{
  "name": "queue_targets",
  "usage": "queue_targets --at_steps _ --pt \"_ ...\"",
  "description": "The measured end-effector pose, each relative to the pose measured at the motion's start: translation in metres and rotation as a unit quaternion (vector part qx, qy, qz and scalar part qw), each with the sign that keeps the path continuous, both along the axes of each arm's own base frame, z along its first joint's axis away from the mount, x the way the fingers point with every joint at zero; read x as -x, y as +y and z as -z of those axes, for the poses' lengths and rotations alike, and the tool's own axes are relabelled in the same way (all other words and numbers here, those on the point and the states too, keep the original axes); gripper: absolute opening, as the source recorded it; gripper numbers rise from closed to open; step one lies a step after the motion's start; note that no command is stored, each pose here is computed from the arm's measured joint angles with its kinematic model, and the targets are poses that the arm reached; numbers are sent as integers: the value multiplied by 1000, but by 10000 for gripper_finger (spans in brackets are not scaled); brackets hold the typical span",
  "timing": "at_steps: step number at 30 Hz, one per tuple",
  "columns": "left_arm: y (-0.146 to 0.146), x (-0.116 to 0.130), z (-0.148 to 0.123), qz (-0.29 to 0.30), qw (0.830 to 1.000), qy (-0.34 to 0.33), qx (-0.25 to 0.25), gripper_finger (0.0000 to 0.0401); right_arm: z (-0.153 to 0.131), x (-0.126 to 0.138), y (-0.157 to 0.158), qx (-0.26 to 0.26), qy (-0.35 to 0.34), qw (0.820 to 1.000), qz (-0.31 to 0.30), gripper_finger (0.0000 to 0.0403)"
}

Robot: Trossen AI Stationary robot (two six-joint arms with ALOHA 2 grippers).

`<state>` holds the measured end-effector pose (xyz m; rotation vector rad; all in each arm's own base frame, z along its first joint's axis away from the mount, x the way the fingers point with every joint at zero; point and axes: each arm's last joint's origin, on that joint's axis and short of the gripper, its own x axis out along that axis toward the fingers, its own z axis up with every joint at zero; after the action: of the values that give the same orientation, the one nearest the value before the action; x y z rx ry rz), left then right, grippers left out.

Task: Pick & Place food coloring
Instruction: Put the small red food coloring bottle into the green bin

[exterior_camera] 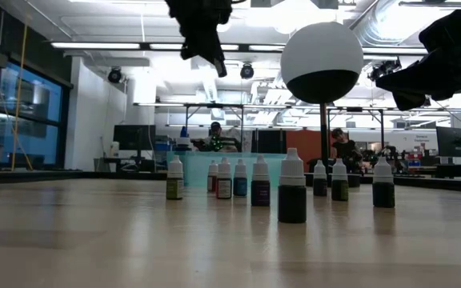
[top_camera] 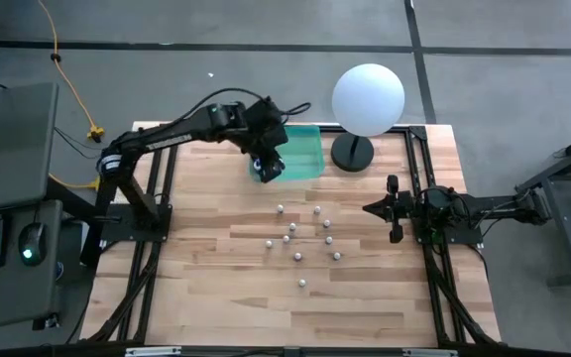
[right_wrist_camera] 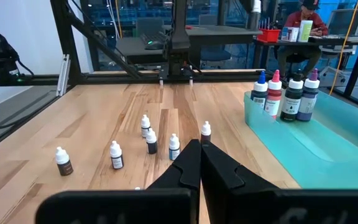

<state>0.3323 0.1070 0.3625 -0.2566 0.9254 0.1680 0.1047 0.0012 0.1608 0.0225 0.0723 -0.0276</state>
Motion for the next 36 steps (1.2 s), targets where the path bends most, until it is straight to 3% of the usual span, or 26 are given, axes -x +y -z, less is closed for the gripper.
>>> queue_targets --at_steps 3,9,18,28,36 --pt "11 -17 -3 26 999 34 -22 55 0 0 0 0 0 1000 0 0" --pt "51 -32 8 12 991 124 -41 55 0 0 0 2 0 1000 0 0" --pt "103 -40 56 -41 981 190 -26 55 0 0 0 2 0 1000 0 0" --pt "116 -69 104 -52 980 193 -17 55 0 0 0 0 0 1000 0 0" --pt "115 -86 120 -90 982 166 -10 55 0 0 0 0 0 1000 0 0"
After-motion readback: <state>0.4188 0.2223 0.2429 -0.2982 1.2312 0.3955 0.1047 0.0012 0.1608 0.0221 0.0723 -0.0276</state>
